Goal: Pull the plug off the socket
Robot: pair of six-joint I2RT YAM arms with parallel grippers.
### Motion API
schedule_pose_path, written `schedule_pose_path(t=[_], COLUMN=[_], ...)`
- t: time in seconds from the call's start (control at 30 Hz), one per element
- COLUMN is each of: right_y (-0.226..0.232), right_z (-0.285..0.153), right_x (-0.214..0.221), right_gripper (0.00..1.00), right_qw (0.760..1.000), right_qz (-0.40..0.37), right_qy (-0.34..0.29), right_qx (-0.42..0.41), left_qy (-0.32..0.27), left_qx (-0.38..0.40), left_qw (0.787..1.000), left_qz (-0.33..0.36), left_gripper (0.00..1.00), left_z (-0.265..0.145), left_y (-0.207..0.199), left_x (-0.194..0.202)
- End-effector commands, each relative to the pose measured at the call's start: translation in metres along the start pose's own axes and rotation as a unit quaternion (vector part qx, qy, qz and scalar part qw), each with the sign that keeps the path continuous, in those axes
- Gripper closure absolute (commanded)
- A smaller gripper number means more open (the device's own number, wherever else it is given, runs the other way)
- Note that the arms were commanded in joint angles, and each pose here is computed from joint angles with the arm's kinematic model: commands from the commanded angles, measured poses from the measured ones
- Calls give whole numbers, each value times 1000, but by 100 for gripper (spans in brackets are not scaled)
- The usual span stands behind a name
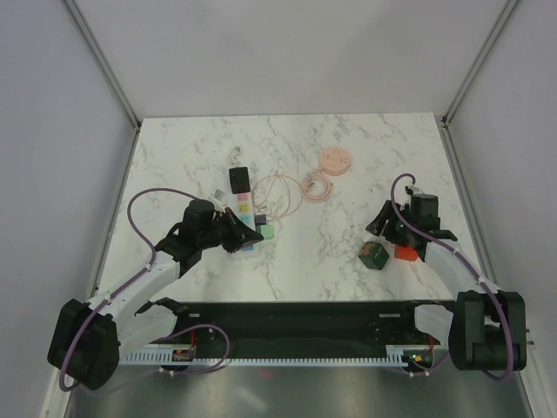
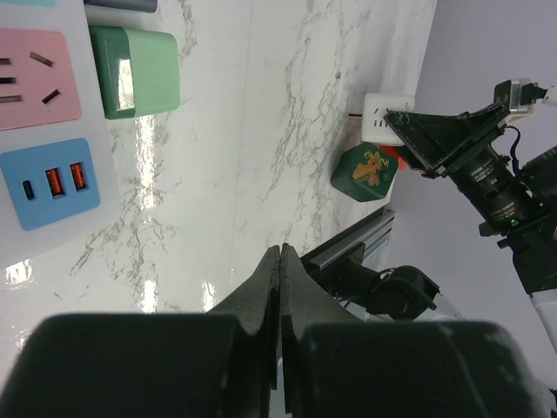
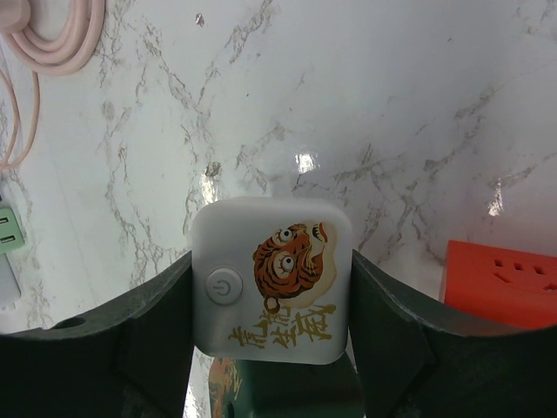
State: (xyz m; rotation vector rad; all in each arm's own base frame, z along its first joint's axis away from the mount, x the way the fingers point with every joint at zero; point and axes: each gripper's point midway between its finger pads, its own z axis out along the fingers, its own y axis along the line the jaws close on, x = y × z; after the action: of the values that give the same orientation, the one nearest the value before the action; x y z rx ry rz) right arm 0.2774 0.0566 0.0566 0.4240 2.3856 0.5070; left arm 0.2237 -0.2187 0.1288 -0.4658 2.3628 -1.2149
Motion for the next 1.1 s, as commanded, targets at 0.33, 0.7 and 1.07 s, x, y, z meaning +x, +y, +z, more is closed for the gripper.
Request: schedule_pose_path(t=[0.33,0.7,1.07], right_y=[16,39,133], right_z=[-25,-52,-41], right_x=[-32,-70,-86], right_gripper=[12,2,2], right_qw=[999,996,991], right_qz=[-32,-42,-104], right_qy=[-43,-75,-72], right_qx=[-6,24,43], left_qy=[-9,-16,-18], left_qx=[1,-7,-20], left_qw=[999,999,999], left_qz=[43,44,30], left_gripper=[98,98,98], left_z=[-1,3,3], left_y=[-7,-5,6], left_x=[-8,-18,-30])
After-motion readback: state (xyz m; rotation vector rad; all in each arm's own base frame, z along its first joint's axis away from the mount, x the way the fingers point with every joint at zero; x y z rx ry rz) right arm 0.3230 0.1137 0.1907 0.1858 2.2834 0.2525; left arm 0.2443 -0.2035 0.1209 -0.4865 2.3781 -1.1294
